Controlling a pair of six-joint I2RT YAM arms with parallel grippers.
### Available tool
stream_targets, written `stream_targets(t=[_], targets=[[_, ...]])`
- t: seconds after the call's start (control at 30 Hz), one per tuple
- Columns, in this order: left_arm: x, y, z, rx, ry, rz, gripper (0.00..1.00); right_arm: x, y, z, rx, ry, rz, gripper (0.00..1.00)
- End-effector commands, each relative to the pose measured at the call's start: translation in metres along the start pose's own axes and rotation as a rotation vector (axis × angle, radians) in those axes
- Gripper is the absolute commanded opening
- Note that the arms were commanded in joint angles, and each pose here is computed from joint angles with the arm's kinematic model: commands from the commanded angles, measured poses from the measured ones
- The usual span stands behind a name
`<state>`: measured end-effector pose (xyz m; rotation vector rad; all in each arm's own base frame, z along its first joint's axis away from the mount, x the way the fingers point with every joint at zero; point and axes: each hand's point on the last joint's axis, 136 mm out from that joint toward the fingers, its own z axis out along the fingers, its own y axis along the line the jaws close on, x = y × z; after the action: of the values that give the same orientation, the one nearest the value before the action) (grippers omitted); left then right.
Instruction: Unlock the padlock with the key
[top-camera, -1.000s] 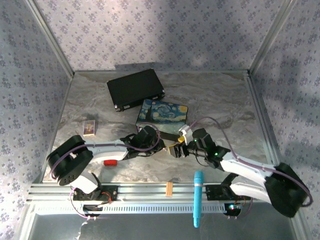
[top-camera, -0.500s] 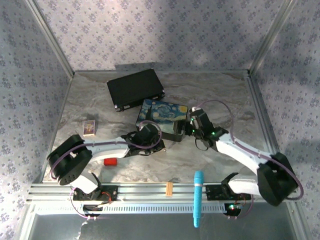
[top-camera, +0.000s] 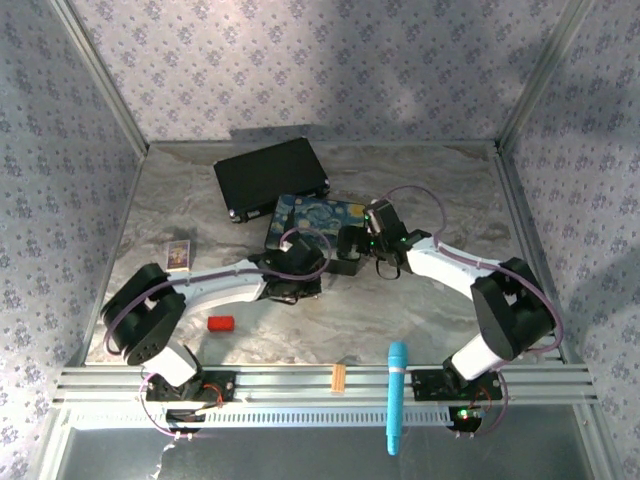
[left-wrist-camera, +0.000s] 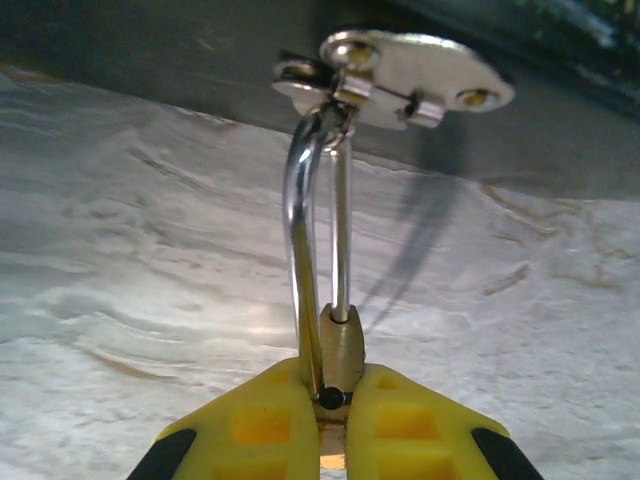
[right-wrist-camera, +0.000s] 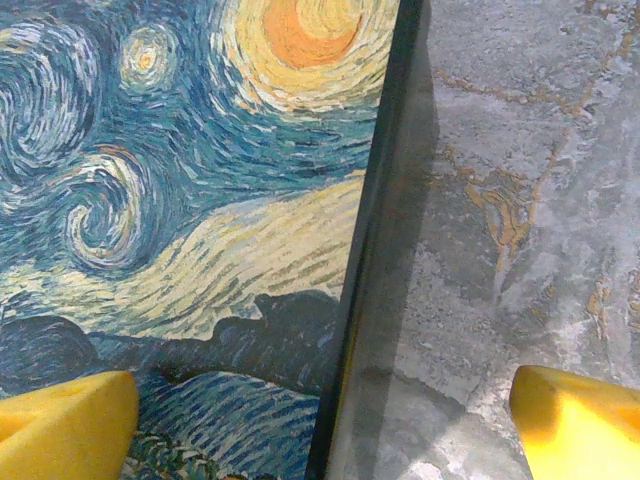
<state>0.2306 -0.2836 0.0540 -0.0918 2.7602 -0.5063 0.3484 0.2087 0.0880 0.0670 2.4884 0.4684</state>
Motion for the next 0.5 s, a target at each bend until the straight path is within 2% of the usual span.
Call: stream_targets(t=[0.0,0.1,0.17,0.33,0.4,0.47], targets=[[0.002,0.080,-0.011,-0.390,0.000,0.131,0.04,0.038,-0.049,0.012,0.190,0.130,-0.002,0.95],[-0.001,0.093,-0.017,-0.486,-0.005,0.169,0.08,0.039,-0.046,0.012,0.173,0.138,-0.001,0.95],[-0.002,0.092,-0.014,-0.479,-0.012,0.167,0.10,0.040,-0.042,0.013,0.162,0.142,-0.003,0.95],[-0.005,0.054,0.007,-0.249,-0.067,0.135,0.14,0.041,-0.039,0.013,0.163,0.140,-0.021,0.94],[-0.010,0.048,0.005,-0.273,-0.104,0.163,0.15,0.042,-0.040,0.013,0.169,0.143,-0.022,0.94],[-0.015,0.050,-0.001,-0.362,-0.139,0.210,0.17,0.043,-0.042,0.013,0.172,0.143,-0.019,0.94]])
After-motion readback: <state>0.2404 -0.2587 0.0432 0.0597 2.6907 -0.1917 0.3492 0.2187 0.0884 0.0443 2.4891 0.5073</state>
